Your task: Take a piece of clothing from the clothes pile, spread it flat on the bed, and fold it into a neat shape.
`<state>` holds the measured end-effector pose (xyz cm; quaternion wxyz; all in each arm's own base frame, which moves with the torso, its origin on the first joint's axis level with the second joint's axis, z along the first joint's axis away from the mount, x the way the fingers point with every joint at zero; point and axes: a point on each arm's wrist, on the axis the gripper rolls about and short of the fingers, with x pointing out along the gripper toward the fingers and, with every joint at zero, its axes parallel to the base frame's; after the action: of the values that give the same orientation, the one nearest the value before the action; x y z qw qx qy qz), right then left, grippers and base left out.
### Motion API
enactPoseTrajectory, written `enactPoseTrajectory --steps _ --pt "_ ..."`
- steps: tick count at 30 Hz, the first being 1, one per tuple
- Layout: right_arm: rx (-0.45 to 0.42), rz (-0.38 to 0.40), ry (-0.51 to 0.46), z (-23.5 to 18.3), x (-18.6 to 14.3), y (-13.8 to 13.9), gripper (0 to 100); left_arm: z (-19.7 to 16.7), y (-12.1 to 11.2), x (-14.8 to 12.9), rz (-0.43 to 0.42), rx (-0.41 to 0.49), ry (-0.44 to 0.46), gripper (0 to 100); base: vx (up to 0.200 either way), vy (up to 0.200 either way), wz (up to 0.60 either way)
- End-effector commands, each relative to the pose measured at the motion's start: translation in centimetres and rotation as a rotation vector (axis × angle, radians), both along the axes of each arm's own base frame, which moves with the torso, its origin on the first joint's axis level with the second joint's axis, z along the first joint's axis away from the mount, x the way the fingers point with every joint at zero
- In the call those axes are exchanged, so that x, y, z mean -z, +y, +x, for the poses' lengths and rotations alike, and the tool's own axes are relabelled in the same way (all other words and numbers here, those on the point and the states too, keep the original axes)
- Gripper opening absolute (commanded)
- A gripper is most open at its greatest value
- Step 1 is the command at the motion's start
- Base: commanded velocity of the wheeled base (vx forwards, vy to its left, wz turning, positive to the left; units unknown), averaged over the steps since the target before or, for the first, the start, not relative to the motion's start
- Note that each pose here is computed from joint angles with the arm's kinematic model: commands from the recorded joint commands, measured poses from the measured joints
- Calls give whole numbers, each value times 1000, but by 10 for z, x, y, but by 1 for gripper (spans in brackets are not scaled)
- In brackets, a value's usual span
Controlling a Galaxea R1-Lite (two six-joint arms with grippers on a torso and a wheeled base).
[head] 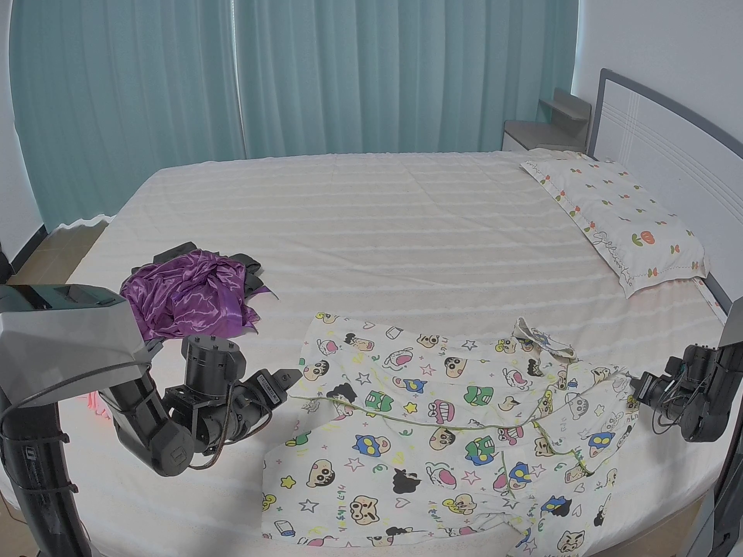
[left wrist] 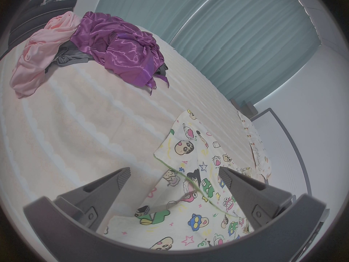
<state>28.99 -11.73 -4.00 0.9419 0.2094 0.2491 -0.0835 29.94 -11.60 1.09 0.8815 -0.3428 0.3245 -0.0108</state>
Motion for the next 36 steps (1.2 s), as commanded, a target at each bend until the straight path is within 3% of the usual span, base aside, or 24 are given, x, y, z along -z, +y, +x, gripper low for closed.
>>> enactPoseTrajectory --steps 1,10,18,19,29,33,36 --pt "10 -2 -9 2 -1 -2 0 -1 0 3 5 5 11 100 0 0 0" --pt "96 -51 -35 12 -4 -15 0 -1 0 4 3 6 15 100 0 0 0" --pt "96 -47 -28 11 -3 -14 0 -1 0 6 5 6 21 100 0 0 0" --pt "96 -47 -28 11 -3 -14 100 -1 0 6 5 6 21 100 0 0 0" --pt "94 -78 -98 16 -27 -12 100 -1 -1 3 -22 33 17 100 0 0 0" --pt "105 -111 -173 19 -54 -11 100 -1 -2 3 -29 36 1 100 0 0 0" --pt "70 -105 -200 33 -62 -3 100 -1 -2 3 -36 44 2 100 0 0 0"
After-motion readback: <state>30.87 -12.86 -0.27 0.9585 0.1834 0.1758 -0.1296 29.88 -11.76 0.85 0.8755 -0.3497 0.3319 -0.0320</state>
